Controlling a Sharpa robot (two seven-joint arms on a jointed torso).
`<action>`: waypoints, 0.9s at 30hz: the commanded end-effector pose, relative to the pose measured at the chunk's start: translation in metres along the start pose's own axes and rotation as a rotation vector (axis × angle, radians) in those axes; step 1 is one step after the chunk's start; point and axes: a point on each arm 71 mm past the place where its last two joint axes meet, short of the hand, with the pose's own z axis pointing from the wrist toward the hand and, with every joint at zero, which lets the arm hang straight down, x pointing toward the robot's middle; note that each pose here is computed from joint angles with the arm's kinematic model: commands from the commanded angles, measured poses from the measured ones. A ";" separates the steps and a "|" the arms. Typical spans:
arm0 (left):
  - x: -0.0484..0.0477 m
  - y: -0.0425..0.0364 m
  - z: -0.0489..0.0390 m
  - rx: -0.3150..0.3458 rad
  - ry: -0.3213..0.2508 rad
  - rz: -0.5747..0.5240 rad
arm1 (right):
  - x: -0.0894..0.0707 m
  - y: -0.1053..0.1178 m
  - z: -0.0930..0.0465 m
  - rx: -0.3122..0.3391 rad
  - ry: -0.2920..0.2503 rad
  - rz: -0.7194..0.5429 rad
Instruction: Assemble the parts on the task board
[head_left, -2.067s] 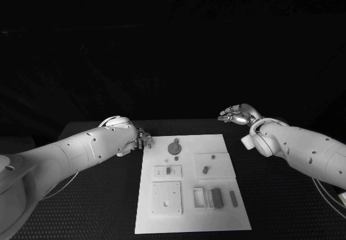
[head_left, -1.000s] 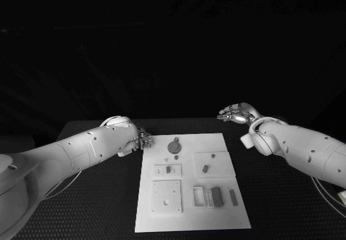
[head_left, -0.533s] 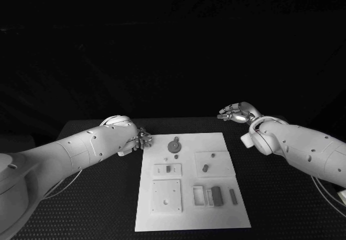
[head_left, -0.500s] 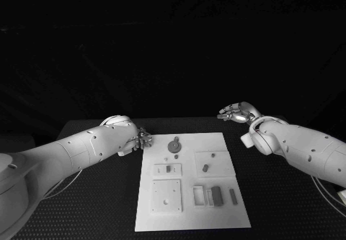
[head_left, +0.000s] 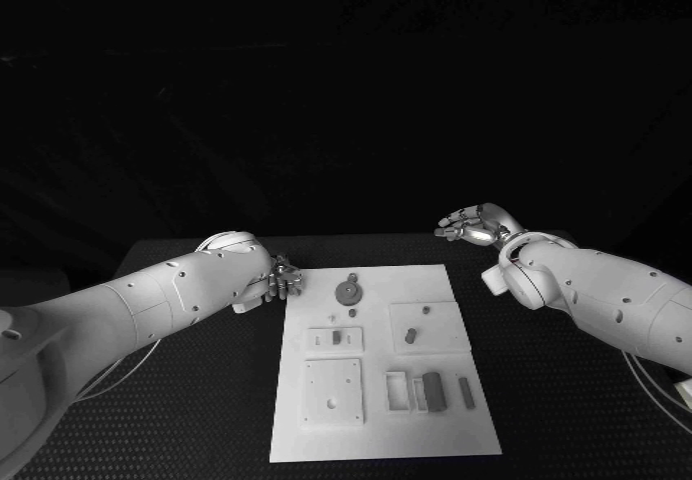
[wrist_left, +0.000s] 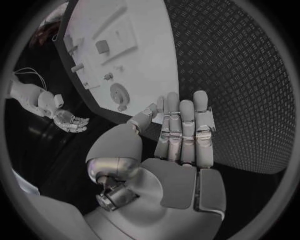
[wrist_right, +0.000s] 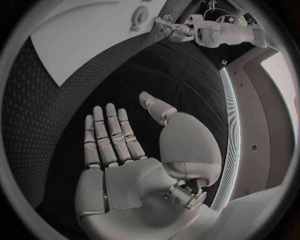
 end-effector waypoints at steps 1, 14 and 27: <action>0.0010 -0.0014 -0.0044 0.020 -0.009 -0.092 | 0.001 0.001 0.000 -0.013 0.013 0.004; 0.0141 -0.0099 -0.0416 0.136 -0.081 -0.155 | -0.004 -0.002 -0.003 -0.008 0.007 0.007; 0.0492 -0.0012 -0.0768 0.190 -0.236 -0.149 | -0.008 -0.004 -0.005 -0.004 0.003 0.010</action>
